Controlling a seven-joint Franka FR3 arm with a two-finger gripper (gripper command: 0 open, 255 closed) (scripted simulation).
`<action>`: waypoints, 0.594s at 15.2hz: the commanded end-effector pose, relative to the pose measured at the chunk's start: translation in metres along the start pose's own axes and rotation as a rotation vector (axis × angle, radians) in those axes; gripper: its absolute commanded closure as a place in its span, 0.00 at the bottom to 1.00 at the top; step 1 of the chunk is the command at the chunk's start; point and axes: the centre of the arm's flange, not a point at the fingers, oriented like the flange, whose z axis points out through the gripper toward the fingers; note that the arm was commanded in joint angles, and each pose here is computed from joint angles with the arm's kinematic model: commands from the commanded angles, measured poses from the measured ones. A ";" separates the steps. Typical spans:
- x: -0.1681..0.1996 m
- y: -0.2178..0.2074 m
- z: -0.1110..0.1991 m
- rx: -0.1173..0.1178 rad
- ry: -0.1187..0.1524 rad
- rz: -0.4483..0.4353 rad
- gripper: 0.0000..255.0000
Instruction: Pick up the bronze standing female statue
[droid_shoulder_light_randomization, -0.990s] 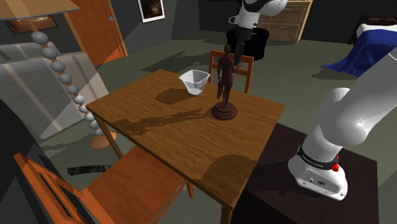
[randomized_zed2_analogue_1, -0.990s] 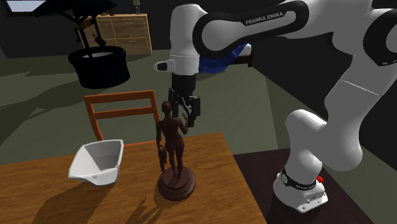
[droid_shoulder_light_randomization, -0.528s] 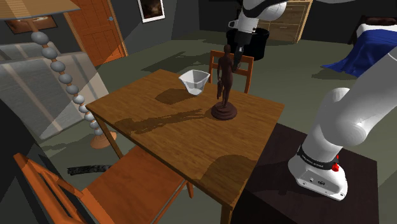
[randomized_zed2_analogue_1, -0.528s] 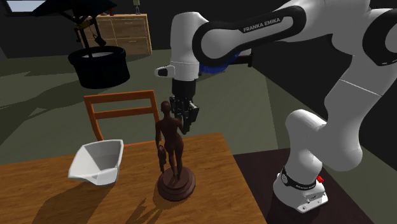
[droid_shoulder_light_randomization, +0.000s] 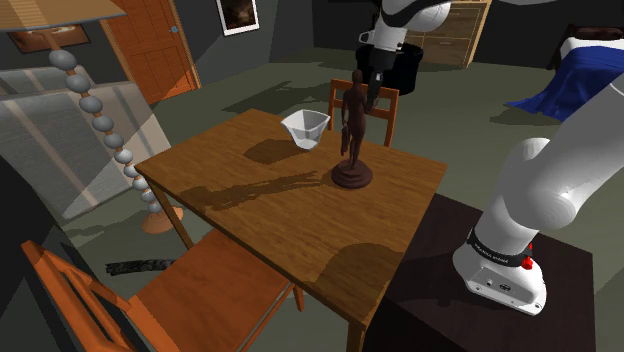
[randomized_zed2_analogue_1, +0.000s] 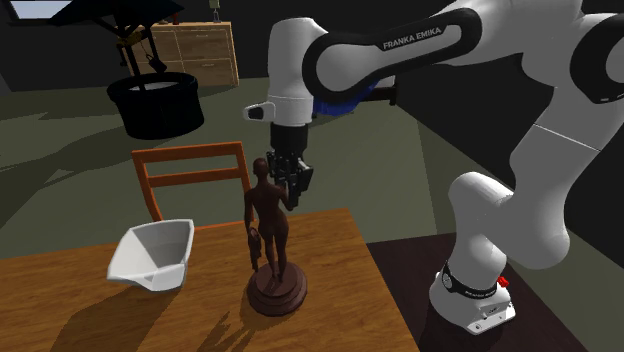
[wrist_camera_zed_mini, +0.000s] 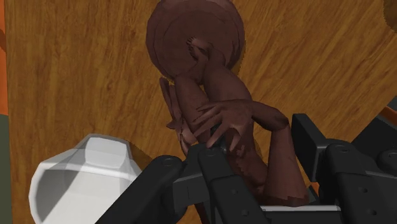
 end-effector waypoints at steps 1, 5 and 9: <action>0.001 -0.001 -0.008 0.000 0.001 0.000 1.00; 0.005 -0.004 -0.029 0.000 0.001 0.000 1.00; 0.009 -0.007 -0.049 0.000 0.001 0.000 1.00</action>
